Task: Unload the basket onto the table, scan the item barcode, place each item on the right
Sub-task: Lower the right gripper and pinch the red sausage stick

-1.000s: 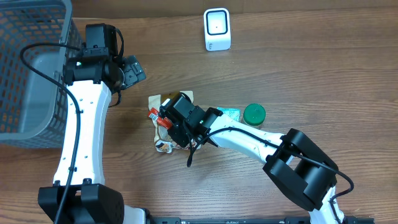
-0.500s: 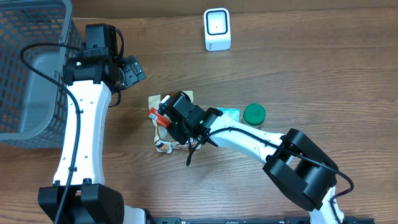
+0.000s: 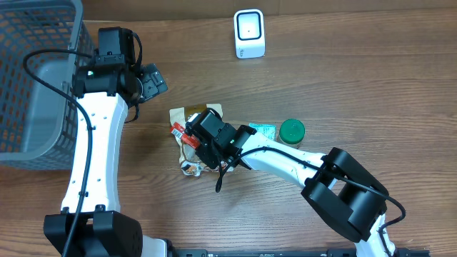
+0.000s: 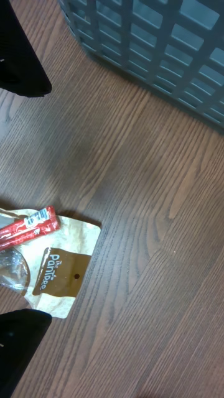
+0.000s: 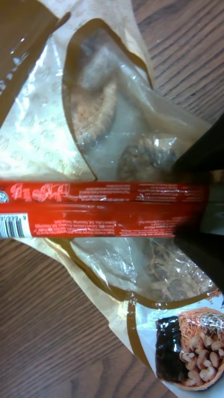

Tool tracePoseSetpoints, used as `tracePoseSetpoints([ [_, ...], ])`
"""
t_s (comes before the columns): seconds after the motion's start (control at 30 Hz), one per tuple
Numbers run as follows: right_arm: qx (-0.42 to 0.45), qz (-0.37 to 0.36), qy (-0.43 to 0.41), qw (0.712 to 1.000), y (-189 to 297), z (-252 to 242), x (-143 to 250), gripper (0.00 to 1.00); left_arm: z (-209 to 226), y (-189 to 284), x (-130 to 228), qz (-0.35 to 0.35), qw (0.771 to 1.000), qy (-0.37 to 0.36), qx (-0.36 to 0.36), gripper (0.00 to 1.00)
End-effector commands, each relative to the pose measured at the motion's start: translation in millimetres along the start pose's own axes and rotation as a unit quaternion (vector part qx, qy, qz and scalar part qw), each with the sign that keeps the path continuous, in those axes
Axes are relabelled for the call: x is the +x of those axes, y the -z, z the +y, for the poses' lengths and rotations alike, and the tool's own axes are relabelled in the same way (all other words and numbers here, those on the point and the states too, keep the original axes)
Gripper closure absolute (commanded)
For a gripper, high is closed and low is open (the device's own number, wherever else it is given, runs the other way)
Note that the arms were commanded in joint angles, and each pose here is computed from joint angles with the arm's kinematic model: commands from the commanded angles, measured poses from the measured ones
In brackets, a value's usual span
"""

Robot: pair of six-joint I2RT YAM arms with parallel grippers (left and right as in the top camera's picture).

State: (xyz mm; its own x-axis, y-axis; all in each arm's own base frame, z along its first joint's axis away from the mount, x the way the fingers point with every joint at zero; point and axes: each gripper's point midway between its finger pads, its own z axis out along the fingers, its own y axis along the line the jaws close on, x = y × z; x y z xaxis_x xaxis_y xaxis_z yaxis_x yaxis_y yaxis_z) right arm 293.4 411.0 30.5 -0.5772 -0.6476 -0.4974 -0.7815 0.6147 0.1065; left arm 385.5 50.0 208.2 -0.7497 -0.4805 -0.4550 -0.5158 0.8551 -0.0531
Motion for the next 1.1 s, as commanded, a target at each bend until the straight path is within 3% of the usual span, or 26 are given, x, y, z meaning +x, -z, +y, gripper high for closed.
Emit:
tracePoseSetpoints([
  [0.0, 0.005, 0.016, -0.003, 1.000, -2.6, -3.7, 10.8, 0.72, 2.2, 7.7, -4.8, -0.014, 1.000, 0.000, -0.002, 0.00],
  [0.2, 0.005, 0.017, -0.003, 1.000, -2.6, -3.8, 11.0, 0.78, 2.1, 7.8, -4.9, -0.014, 1.000, 0.000, -0.002, 0.00],
  [0.73, 0.005, 0.023, -0.003, 1.000, -2.5, -3.9, 14.0, 0.78, 2.1, 7.8, -4.9, -0.014, 1.000, 0.000, -0.002, 0.00],
  [0.83, 0.005, 0.023, -0.003, 1.000, -2.5, -3.9, 14.0, 0.96, 2.1, 7.7, -4.7, -0.014, 1.000, 0.000, -0.002, 0.00],
  [1.07, -0.005, 0.026, -0.004, 1.000, -2.4, -0.4, 15.5, 0.96, 2.1, 7.8, -4.9, -0.014, 1.000, 0.000, -0.002, 0.00],
])
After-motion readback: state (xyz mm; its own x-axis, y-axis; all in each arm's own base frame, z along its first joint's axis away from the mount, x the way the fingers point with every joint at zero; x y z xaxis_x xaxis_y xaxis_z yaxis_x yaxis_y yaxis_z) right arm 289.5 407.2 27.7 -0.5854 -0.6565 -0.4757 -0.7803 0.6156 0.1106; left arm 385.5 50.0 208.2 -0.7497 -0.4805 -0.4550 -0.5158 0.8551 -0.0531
